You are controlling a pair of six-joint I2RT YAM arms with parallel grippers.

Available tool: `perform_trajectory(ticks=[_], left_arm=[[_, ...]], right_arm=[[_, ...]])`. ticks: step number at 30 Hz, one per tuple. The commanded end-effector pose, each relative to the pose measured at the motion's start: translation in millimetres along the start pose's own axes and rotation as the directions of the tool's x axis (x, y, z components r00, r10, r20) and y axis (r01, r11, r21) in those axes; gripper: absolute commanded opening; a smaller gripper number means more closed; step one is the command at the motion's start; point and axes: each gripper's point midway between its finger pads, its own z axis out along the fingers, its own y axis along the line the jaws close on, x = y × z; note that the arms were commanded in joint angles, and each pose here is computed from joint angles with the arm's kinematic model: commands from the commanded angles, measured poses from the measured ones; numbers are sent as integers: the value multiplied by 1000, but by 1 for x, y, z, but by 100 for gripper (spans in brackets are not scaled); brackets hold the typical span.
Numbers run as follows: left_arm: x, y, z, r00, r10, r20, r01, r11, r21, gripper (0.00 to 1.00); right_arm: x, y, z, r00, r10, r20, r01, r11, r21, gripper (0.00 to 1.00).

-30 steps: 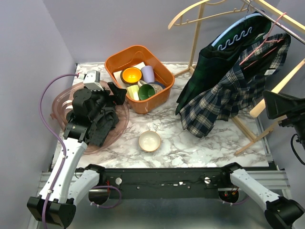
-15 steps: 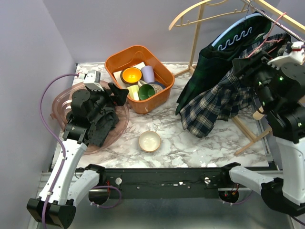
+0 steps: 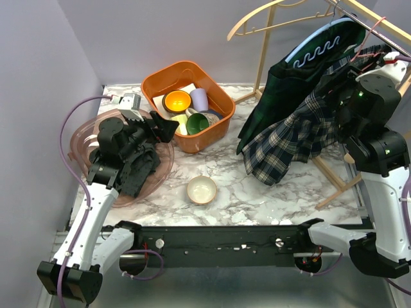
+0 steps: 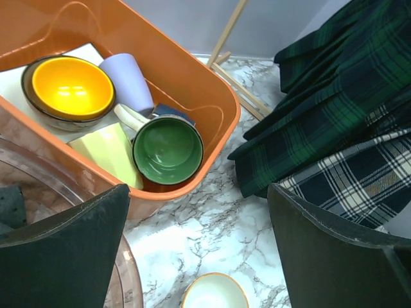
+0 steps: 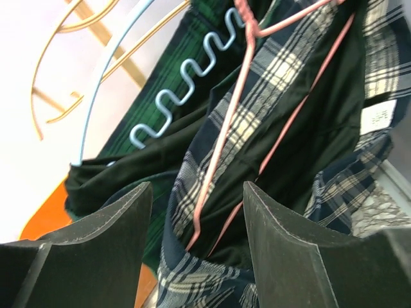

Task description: Remove the skirt from the hanger

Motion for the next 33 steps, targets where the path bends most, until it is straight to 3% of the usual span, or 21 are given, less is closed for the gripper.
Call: perform_trajectory(ticks=[1,15,28,33], left_arm=[[-16,-25,0,999,24,24,-27,994,109,97],[-68,-108,11,985,134,110,-161,942,294,94],[-50,-130,24,982,173,82,-190,929,319,93],[-50,-132,24,980,176,90,-196,926,323,93]], right_arm=[[-3,-9,13,999,-17,39,13,996,88,66],[9,-7,37,999,-9,53,1,990,138,54],[-23,-6,36,987,-9,159,-16,988,155,1],[-37,-4,33,981,2,193,-32,988,151,1]])
